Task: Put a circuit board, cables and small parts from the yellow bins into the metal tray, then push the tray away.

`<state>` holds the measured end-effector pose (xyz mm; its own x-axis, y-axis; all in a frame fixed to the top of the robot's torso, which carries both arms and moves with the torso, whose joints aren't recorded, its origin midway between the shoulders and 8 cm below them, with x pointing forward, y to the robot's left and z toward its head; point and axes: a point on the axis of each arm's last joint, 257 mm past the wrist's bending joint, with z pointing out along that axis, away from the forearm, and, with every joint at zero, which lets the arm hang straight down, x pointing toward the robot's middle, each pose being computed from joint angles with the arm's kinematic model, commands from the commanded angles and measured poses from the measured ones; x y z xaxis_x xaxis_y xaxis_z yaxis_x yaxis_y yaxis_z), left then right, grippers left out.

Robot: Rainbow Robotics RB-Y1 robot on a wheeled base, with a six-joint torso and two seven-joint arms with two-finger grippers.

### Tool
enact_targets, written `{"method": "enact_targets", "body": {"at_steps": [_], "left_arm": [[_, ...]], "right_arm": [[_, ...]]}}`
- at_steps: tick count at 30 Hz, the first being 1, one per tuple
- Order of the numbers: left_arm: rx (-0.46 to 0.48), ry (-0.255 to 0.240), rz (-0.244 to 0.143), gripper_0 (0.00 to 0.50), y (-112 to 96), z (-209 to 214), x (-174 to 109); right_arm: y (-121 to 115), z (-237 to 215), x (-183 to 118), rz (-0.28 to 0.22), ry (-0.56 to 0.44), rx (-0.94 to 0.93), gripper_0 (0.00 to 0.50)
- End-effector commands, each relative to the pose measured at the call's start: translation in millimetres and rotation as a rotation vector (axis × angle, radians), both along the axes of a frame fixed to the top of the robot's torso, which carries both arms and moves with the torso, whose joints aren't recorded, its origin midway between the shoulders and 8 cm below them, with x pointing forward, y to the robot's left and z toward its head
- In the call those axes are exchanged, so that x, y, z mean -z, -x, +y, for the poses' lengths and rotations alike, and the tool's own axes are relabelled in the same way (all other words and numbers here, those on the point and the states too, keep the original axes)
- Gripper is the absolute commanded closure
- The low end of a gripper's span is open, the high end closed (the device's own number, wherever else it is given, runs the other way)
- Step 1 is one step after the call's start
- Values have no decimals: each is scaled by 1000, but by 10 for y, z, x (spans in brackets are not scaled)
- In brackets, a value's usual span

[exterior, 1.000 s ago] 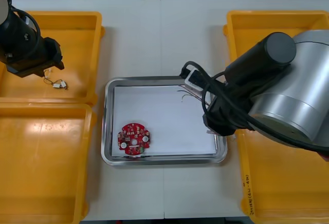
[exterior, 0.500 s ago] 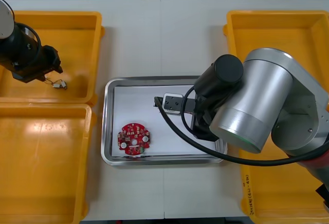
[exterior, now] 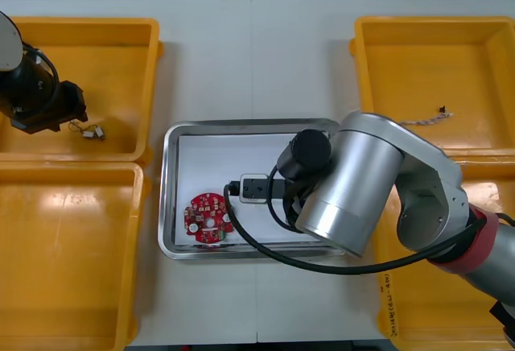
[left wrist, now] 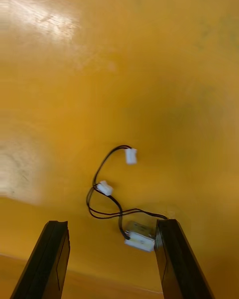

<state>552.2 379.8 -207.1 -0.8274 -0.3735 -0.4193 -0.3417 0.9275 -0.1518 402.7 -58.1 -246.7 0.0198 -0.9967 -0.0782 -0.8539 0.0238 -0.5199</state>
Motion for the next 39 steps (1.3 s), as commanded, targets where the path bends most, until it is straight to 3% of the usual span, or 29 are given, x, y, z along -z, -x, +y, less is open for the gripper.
{"method": "enact_targets", "body": {"at_steps": [1,9,22,23,24,26,27,29,34,36,39], "left_arm": [[11,-69,-89,0,-209,333,-455],[12,-50,-112,0,-292,319,-408],[13,-22,-113,2,-362,192,-219],[14,-19,-107,111,-351,181,-190],[14,-19,-109,261,-357,181,-196],[15,-17,-105,433,-351,166,-177],[17,-16,-107,479,-357,155,-180],[17,-16,-106,500,-357,149,-177],[21,-13,-104,500,-357,118,-157],[24,-14,-113,500,-382,106,-196],[31,-16,-128,500,-429,86,-288]], "right_arm": [[46,226,-55,-35,22,-101,500],[14,254,122,-46,45,-126,500],[-94,293,270,-44,46,-143,500],[-73,301,288,-38,49,-152,500],[-69,320,279,-38,49,-158,500],[-49,322,292,-29,47,-161,500],[-41,339,289,-27,47,-168,500],[-43,340,282,-25,47,-170,500],[-43,350,274,-27,51,-178,243],[-51,354,262,-30,52,-180,102],[-61,347,253,-33,55,-179,0]]}}
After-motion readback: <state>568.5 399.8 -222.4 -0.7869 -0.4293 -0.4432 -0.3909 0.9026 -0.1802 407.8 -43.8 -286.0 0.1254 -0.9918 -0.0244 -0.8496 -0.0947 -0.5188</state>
